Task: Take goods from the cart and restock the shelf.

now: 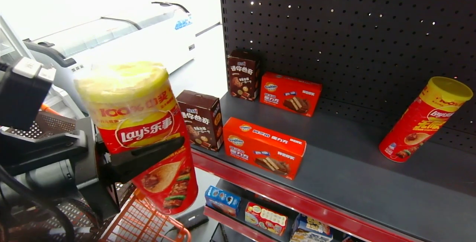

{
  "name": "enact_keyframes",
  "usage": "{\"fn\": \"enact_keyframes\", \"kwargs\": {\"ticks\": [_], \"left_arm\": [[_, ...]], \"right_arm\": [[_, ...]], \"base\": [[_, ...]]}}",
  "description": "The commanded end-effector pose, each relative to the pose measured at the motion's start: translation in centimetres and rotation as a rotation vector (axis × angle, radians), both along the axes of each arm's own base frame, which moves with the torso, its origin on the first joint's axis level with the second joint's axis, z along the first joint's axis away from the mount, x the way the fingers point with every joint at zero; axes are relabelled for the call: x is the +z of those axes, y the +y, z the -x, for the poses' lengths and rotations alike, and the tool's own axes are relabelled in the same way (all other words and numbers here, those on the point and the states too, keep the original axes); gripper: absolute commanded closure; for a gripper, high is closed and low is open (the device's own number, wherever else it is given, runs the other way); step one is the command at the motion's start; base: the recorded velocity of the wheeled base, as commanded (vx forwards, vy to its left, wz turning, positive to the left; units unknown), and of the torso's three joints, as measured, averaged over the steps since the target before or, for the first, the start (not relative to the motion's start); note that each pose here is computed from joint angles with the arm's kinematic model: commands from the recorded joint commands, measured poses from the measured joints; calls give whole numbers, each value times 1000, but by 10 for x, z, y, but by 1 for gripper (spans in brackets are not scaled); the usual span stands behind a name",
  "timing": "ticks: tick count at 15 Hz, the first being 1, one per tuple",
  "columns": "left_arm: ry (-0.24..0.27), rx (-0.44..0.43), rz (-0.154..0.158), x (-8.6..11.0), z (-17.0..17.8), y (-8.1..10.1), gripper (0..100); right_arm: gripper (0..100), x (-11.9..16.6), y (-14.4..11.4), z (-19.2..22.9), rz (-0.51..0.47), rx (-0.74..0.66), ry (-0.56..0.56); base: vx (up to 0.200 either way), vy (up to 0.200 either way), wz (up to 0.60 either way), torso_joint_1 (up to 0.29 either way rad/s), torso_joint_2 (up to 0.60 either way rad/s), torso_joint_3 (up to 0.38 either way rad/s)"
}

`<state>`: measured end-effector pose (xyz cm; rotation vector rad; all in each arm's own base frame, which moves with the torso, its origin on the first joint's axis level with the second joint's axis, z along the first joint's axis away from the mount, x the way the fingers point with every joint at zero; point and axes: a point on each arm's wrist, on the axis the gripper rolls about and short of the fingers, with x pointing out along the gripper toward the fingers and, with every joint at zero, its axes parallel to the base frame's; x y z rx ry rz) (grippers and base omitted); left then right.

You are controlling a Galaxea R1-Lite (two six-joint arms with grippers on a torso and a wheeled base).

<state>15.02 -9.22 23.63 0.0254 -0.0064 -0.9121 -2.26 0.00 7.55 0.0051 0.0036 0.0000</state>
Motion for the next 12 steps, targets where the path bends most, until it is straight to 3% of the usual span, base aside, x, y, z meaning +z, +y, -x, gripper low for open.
{"fn": "enact_keyframes", "kwargs": {"ticks": [1,6,8,10,12], "left_arm": [[12,-22,-6,-2,-6,-7,100],[-12,-86,9,8,-13,-15,100],[-11,-128,35,10,-10,-22,100],[-14,-156,75,14,-7,-26,100],[-13,-159,84,15,-6,-26,100]], "right_arm": [[0,0,0,0,0,2,1],[0,0,0,0,2,2,1],[0,0,0,0,0,2,1],[0,0,0,0,0,2,1],[0,0,0,0,0,2,1]], "base": [[0,0,0,0,0,0],[0,0,0,0,0,0],[0,0,0,0,0,0],[0,0,-600,5,2,0],[0,0,-600,-7,2,5]]}}
